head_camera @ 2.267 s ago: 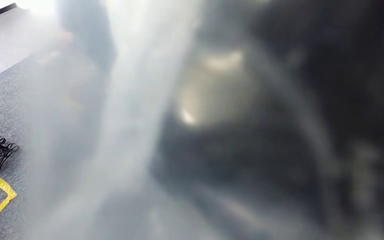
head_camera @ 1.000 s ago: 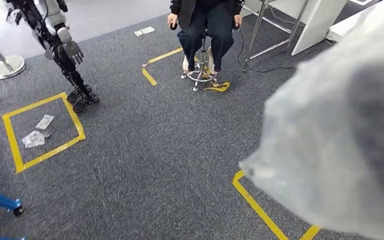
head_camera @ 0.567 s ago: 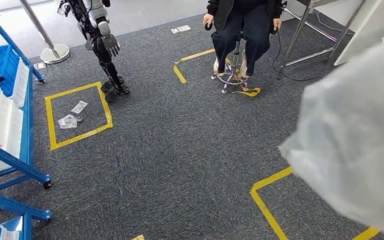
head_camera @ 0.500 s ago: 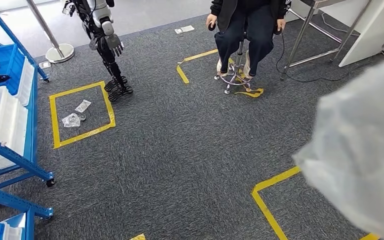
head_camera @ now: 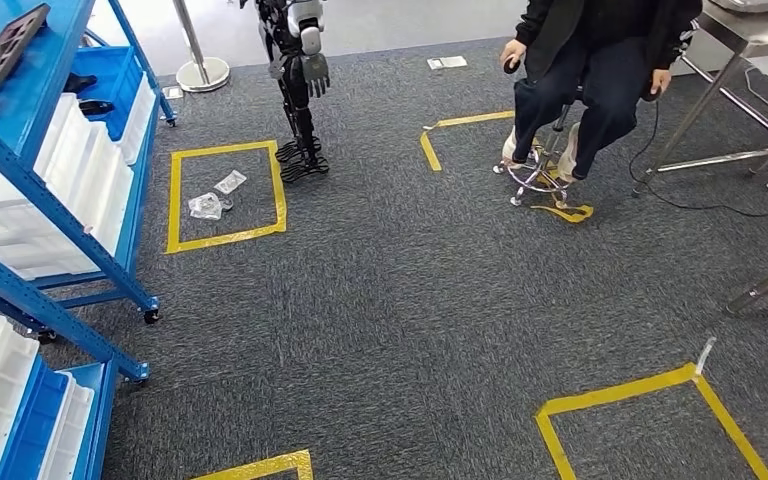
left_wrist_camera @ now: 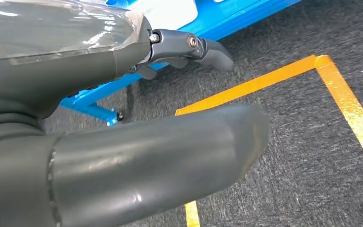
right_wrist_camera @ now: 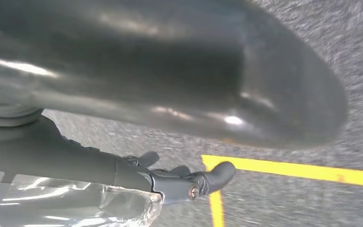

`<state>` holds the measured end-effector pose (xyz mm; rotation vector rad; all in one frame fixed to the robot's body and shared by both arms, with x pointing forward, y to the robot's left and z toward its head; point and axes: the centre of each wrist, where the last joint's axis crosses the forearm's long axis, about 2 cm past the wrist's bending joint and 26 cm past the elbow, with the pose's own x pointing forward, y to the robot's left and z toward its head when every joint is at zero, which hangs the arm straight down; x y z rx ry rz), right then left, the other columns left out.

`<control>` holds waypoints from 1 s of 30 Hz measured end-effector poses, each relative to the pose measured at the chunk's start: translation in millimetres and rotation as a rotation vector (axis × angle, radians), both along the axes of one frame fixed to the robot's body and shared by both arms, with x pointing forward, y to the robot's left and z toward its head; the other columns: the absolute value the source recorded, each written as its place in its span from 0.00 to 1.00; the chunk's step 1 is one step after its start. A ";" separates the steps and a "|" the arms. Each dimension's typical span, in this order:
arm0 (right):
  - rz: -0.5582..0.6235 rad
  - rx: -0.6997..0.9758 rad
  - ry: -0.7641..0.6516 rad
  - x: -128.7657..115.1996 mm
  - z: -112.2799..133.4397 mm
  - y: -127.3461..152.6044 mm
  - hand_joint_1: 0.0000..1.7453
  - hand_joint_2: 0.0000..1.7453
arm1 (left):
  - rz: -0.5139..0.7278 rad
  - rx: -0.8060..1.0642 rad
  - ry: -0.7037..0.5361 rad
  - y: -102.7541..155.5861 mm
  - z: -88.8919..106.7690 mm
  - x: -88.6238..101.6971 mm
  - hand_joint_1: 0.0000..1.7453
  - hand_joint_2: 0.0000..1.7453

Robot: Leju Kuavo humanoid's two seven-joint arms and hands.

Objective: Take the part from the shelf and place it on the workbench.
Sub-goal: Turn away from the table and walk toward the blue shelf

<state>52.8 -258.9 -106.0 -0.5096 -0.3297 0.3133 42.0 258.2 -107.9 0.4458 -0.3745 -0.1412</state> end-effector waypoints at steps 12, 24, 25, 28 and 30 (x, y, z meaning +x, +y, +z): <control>0.006 0.002 0.002 -2.1 -0.4 -0.4 0.00 0.00 | 0.007 -0.004 0.011 4.4 -0.8 -4.2 0.00 0.00; 0.007 -0.001 0.006 -1.4 -0.2 0.2 0.00 0.00 | 0.006 -0.002 0.011 3.5 -0.8 -4.1 0.00 0.00; 0.007 -0.002 0.005 -0.7 -0.1 0.1 0.00 0.00 | 0.006 -0.002 0.008 3.4 -0.6 -2.7 0.00 0.00; 0.009 -0.001 -0.002 2.8 0.4 1.2 0.00 0.00 | 0.007 -0.003 0.010 3.2 -0.5 -2.1 0.00 0.00; 0.013 0.000 -0.003 3.3 0.6 2.1 0.00 0.00 | 0.010 -0.003 0.014 3.2 -0.5 -1.9 0.00 0.00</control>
